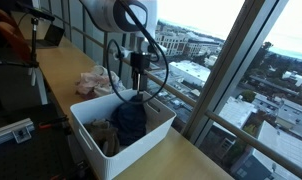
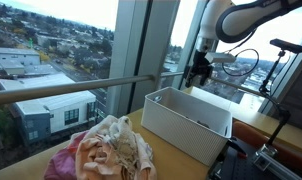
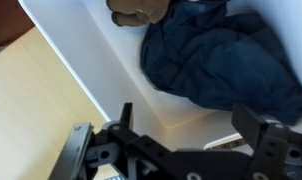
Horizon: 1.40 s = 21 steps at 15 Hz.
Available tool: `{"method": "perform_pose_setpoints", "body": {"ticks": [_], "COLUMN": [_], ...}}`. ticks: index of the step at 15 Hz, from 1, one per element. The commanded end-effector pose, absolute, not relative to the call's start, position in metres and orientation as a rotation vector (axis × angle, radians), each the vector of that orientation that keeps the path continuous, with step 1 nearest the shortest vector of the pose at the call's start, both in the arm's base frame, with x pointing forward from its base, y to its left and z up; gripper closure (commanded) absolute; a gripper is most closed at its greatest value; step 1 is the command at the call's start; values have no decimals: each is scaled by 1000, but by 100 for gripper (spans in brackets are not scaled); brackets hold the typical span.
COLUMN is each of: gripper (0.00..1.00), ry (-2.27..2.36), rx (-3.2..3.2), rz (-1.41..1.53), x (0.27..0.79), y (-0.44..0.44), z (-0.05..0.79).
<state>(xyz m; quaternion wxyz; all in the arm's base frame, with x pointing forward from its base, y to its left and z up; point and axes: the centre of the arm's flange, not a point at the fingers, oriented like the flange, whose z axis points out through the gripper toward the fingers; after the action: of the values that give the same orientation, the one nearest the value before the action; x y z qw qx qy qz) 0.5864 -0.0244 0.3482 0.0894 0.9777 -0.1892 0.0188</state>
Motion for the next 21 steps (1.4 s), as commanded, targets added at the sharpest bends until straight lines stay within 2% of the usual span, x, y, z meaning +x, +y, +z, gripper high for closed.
{"method": "perform_pose_setpoints", "body": {"ticks": [1,8,13,14,15,21], "gripper": [0,0,0,25,26,73], "ry": [-590,-566,-564,-569,-574,-641], "rx": [2914,2896,2891,2891,2890,2917], "rz": [24,-181,-285,-288,-288,-307], "x": [565,516,502,504,506,512], "y": [-65,-54,-43,-42,-43,-42], "z": [294,185,155,153,152,151]}}
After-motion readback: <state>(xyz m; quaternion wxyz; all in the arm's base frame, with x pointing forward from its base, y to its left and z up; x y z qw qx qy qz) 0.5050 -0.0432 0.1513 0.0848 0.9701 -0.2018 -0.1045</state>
